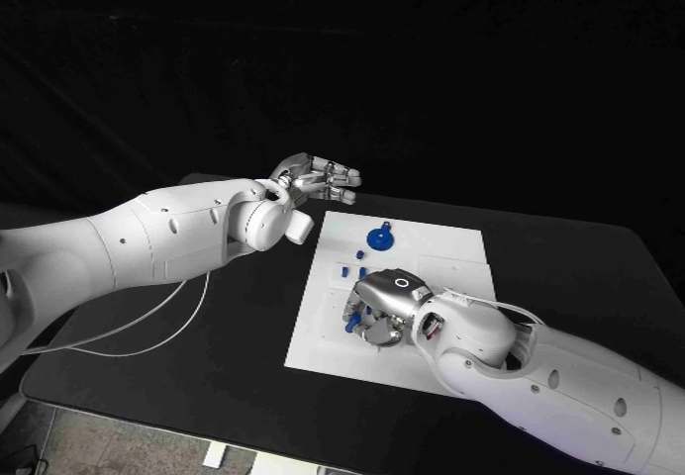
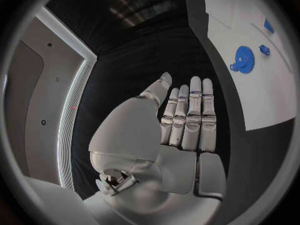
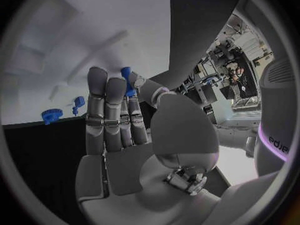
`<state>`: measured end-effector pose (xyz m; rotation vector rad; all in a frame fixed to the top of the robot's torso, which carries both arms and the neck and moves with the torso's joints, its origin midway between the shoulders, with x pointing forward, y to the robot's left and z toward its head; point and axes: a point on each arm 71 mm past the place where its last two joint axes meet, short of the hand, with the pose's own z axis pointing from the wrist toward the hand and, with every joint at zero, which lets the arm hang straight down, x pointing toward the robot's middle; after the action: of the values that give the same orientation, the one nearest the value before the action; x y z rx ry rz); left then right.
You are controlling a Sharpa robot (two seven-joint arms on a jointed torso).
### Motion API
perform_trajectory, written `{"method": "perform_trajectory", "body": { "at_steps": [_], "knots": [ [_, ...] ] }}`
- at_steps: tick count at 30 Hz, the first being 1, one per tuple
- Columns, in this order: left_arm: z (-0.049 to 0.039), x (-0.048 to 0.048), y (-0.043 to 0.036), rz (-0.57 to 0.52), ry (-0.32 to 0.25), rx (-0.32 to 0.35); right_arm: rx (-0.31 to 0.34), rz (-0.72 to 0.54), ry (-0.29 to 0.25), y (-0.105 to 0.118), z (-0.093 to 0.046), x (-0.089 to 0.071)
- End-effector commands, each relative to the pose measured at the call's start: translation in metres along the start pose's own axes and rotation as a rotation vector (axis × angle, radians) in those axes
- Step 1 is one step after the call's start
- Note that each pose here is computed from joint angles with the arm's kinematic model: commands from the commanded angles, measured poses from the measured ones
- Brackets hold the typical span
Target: Assemble the parts on the task board
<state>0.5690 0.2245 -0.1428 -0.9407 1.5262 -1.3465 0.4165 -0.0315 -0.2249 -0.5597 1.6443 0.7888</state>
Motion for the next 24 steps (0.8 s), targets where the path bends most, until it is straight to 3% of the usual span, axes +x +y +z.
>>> {"method": "perform_trajectory", "body": {
  "at_steps": [1,16,24],
  "knots": [
    [0.0003,0.0018,-0.0009,-0.01,0.014,0.004,0.007,-0.045,-0.004,-0.001,0.0,0.0],
    [0.0006,0.0023,-0.0008,-0.01,0.017,0.003,-0.012,-0.042,0.004,0.004,0.003,0.002],
    [0.001,0.0031,-0.0007,-0.011,0.021,0.001,-0.027,-0.029,0.051,0.012,0.007,0.01]
  ]
}}
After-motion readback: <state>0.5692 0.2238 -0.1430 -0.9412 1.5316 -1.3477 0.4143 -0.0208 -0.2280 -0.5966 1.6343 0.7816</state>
